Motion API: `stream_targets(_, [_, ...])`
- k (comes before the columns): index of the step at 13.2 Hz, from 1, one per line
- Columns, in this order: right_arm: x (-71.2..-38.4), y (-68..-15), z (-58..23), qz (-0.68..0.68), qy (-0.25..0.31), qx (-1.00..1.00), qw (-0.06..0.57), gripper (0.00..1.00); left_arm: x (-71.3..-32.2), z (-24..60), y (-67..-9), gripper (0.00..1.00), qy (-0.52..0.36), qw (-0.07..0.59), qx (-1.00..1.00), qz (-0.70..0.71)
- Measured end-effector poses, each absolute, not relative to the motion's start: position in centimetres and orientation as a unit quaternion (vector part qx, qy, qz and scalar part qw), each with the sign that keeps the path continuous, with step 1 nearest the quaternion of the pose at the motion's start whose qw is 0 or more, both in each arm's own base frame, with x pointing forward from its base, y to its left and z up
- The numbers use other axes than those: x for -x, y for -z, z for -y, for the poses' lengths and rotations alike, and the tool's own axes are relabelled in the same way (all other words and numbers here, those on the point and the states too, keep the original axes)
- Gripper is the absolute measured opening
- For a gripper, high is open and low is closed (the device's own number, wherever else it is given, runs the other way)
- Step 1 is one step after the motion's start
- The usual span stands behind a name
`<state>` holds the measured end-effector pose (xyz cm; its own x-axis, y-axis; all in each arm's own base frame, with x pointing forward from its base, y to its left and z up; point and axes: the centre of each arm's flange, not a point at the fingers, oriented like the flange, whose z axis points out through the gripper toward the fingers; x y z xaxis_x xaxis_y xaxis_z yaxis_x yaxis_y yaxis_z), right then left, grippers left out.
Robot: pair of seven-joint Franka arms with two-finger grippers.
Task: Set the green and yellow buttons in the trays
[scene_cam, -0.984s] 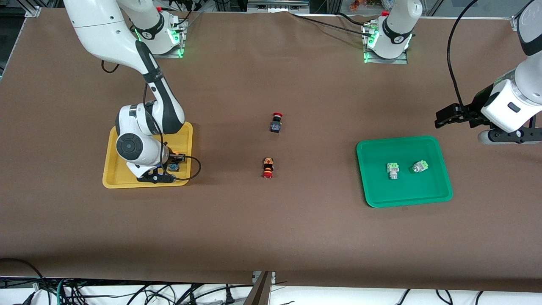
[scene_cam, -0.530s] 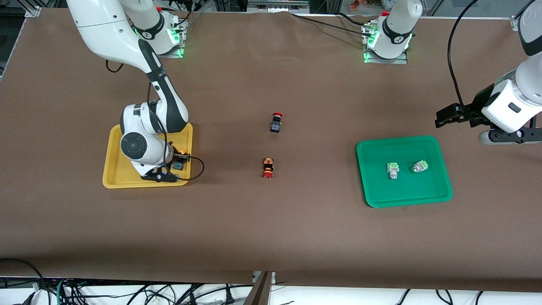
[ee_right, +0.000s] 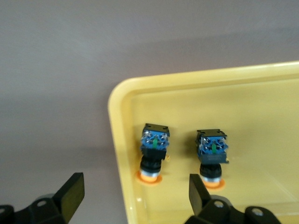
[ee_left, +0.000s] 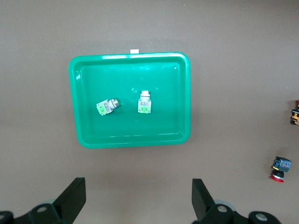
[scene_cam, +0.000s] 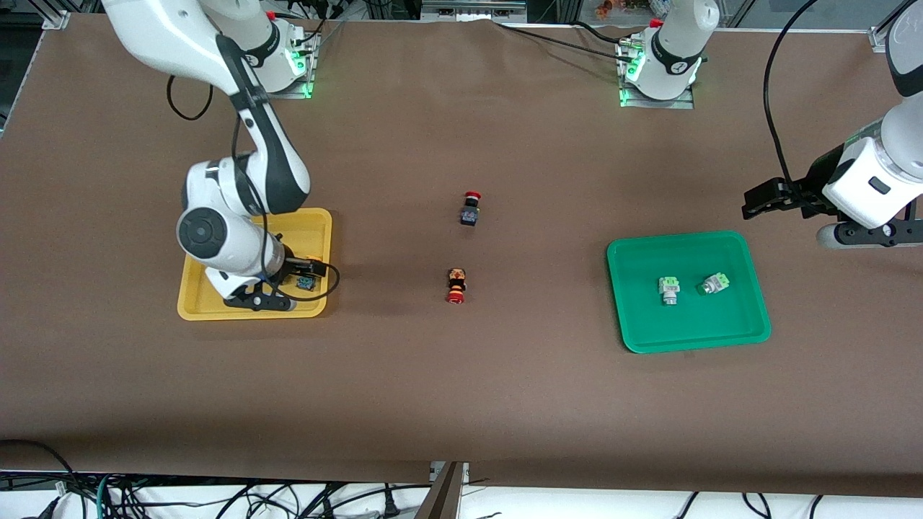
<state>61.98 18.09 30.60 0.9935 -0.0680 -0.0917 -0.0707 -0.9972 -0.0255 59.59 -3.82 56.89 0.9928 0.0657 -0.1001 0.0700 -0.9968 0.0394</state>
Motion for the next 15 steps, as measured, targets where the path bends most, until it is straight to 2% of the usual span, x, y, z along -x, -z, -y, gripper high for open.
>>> stream_targets(3, [-61.4,-38.8,-18.0,-0.031,-0.017,0.999,0.034,1.00,-59.6,3.8,-56.9,1.00,0.050,0.021,-0.998,-0.034])
stream_targets(6, [-59.2,-46.1,-17.3,-0.026,-0.010,0.998,0.047,1.00,-59.6,3.8,-56.9,1.00,0.049,0.021,-0.998,-0.034])
stream_targets(9, [-56.8,-51.7,-15.9,-0.013,0.004,0.999,0.031,1.00,-59.6,3.8,-56.9,1.00,0.050,0.021,-0.998,-0.034])
stream_targets(11, [-56.2,-53.9,-14.2,-0.001,0.009,1.000,0.012,1.00,-59.6,3.8,-56.9,1.00,0.049,0.021,-0.998,-0.034])
stream_targets(15, [-57.6,-55.0,-6.4,0.022,0.012,1.000,0.007,1.00,-59.8,3.8,-57.3,1.00,0.045,0.021,-0.998,-0.034])
